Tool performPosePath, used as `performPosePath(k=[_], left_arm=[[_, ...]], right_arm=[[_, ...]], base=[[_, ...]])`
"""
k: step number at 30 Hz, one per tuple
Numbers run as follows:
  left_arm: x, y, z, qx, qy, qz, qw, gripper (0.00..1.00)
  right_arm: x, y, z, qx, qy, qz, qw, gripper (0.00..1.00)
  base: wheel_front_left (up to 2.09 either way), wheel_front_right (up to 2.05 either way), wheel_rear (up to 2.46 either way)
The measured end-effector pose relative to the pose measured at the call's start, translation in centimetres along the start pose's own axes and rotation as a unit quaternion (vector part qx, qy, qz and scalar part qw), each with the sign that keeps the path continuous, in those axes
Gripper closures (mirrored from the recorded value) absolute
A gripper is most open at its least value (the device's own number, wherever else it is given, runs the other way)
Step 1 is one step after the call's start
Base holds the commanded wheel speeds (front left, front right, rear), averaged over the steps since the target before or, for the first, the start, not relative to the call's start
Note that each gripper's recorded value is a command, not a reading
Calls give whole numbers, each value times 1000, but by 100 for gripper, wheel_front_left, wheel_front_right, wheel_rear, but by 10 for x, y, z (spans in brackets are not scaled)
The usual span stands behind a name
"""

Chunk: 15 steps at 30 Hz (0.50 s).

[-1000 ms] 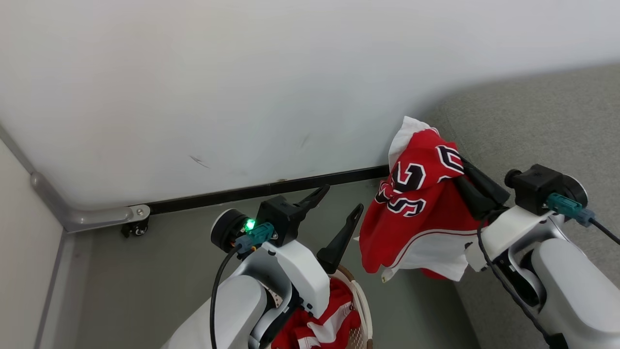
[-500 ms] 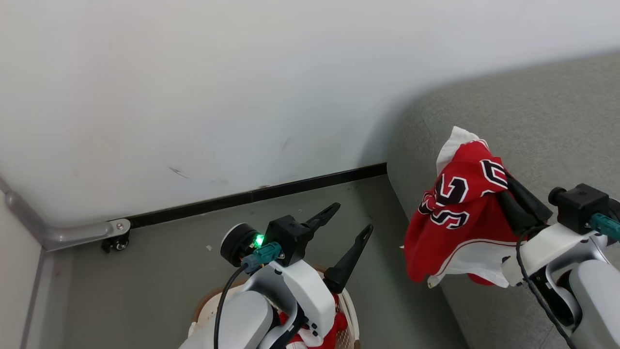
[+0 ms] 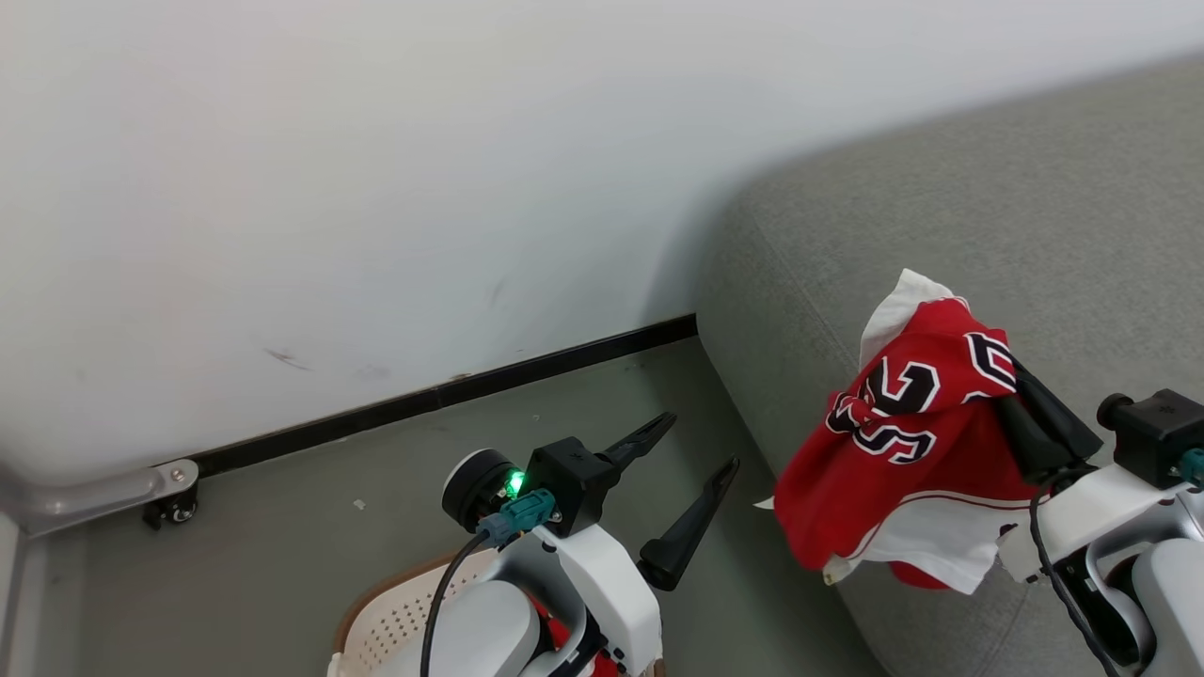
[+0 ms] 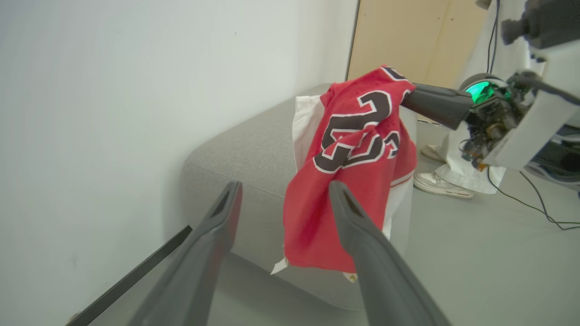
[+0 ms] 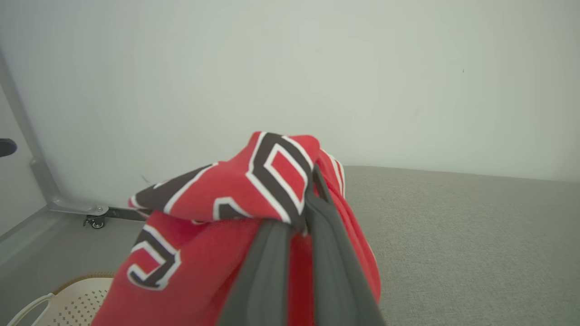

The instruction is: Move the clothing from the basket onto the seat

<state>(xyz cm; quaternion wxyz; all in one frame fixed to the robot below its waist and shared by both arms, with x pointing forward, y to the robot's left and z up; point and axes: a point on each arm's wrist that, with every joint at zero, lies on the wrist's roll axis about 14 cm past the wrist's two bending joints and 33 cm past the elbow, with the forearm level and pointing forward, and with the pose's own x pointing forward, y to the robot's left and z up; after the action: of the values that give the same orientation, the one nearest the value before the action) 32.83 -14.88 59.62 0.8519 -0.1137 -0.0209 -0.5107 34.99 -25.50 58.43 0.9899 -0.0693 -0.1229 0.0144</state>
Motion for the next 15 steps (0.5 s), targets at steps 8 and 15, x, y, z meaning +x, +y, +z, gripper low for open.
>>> performPosePath(k=[8,15], left_arm=[[8,-18,-6,-13,2,-30,999,0],[16,-28,-9,-21,-1,-50,999,0]], right_arm=[[-19,-24,6,-14,-2,-38,999,100],[-34,-39,8,-25,4,-61,998,100]], base=[[0,0,0],[0,0,0]])
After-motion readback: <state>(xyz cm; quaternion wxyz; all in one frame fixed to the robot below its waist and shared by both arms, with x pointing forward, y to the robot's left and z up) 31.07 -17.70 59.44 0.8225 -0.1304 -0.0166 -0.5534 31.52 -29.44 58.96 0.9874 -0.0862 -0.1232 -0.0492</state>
